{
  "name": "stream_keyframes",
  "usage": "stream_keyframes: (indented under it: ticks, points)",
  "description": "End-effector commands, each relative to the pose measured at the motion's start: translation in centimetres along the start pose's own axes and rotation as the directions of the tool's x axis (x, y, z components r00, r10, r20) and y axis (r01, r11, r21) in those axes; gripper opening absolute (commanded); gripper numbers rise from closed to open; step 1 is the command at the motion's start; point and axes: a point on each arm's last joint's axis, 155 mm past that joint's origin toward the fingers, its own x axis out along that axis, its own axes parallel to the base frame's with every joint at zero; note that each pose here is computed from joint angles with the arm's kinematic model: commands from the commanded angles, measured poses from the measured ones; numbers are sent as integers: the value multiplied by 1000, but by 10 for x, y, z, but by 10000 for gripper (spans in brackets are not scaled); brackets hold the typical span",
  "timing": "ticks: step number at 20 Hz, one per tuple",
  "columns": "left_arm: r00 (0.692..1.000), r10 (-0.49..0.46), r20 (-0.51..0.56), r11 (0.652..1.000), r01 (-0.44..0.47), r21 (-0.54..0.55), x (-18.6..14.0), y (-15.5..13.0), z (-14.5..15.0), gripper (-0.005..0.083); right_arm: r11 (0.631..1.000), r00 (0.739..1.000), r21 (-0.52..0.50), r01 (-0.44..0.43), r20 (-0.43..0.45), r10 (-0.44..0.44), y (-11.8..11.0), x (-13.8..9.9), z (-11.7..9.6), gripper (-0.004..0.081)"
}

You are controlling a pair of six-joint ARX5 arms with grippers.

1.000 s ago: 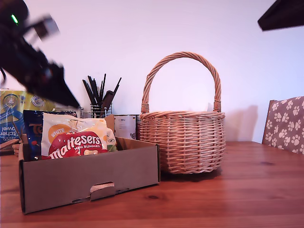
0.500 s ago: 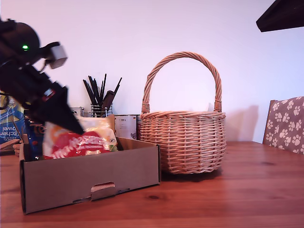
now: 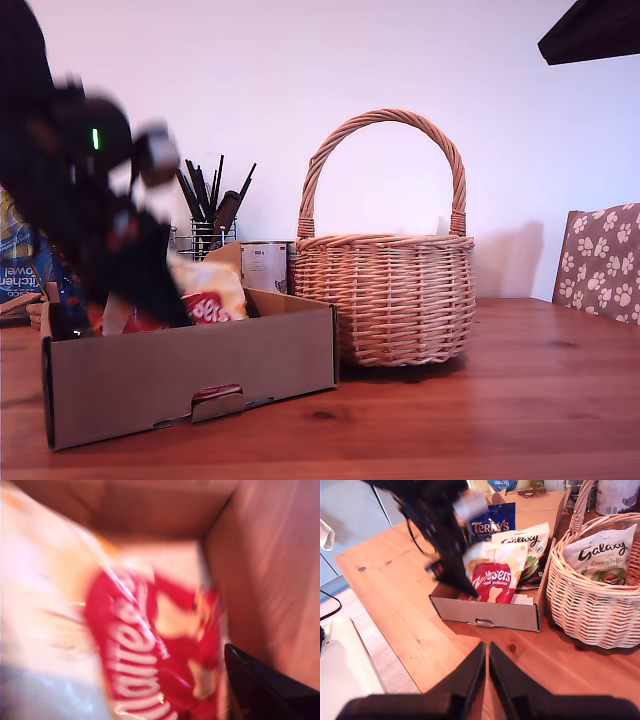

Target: Move the bags of Easter eggs from the cardboard box on the left into the woven basket on the right side.

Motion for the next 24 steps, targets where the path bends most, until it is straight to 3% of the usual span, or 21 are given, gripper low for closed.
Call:
stream_keyframes:
  ticks: [1, 4, 7, 9, 16, 24]
  points:
    - [999, -23, -25, 1000, 23, -11, 11, -3, -9, 589, 1000, 1000, 1, -5, -9, 5, 1, 2, -6, -13]
    - [1000, -18, -16, 1000, 18, -4, 13, -1, -7, 424, 1000, 1000, 1, -5, -9, 5, 1, 2, -6, -13]
    - [1000, -18, -16, 1000, 18, -4, 13, -1, -7, 114, 1000, 1000, 1, -5, -9, 5, 1, 2, -6, -13]
    - [1000, -16, -14, 1000, 16, -3, 11, 0, -4, 21, 1000, 1000, 1, -5, -9, 5, 1, 2, -6, -13]
    - [1000, 10, 17, 1000, -10, 22, -17, -5, 20, 21, 1000, 1000, 1, -5, -8, 5, 1, 2, -6, -13]
    - [980, 80, 184, 988, -103, 116, -78, -30, 74, 21, 999, 999, 30, 33, -1, -33, -7, 1, -3, -13]
